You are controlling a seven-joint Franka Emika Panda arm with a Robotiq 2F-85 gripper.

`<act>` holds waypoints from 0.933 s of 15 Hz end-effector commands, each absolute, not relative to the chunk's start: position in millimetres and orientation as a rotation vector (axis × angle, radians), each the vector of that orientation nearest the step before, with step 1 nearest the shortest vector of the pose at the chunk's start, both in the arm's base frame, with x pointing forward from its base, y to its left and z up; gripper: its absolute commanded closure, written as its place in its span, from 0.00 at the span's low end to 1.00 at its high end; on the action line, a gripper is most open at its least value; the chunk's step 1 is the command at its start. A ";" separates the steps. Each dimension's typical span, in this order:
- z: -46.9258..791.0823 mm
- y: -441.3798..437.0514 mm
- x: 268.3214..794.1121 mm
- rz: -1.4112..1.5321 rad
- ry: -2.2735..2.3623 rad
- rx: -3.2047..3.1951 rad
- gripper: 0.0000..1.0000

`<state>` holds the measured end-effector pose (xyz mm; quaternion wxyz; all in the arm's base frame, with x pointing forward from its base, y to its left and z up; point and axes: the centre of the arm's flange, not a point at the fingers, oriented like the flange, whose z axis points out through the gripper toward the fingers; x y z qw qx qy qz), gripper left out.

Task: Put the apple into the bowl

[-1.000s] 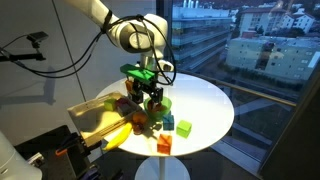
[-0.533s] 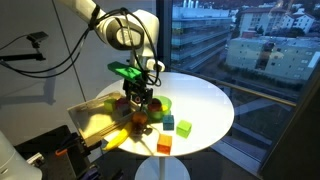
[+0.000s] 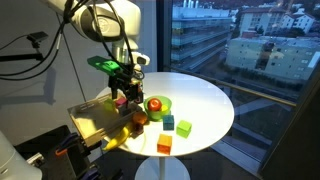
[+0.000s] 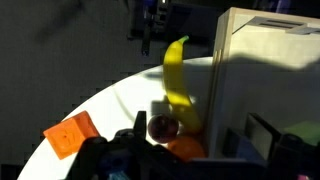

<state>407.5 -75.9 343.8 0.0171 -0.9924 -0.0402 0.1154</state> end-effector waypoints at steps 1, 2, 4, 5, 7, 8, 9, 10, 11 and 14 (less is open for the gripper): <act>372.2 -58.6 376.7 0.327 -0.094 -3.117 0.00; 378.3 -55.1 372.0 0.316 -0.087 -3.121 0.00; 391.1 -49.3 363.2 0.285 -0.074 -3.130 0.00; 398.0 -46.8 359.1 0.262 -0.064 -3.136 0.00; 412.7 -43.3 354.7 0.226 -0.042 -3.144 0.00; 420.0 -42.0 353.6 0.213 -0.029 -3.146 0.00; 426.7 -40.7 352.5 0.201 -0.019 -3.152 0.00; 433.7 -39.8 352.9 0.188 -0.007 -3.156 0.00; 439.0 -39.1 352.7 0.175 0.006 -3.159 0.00; 448.3 -38.0 352.9 0.153 0.025 -3.163 0.00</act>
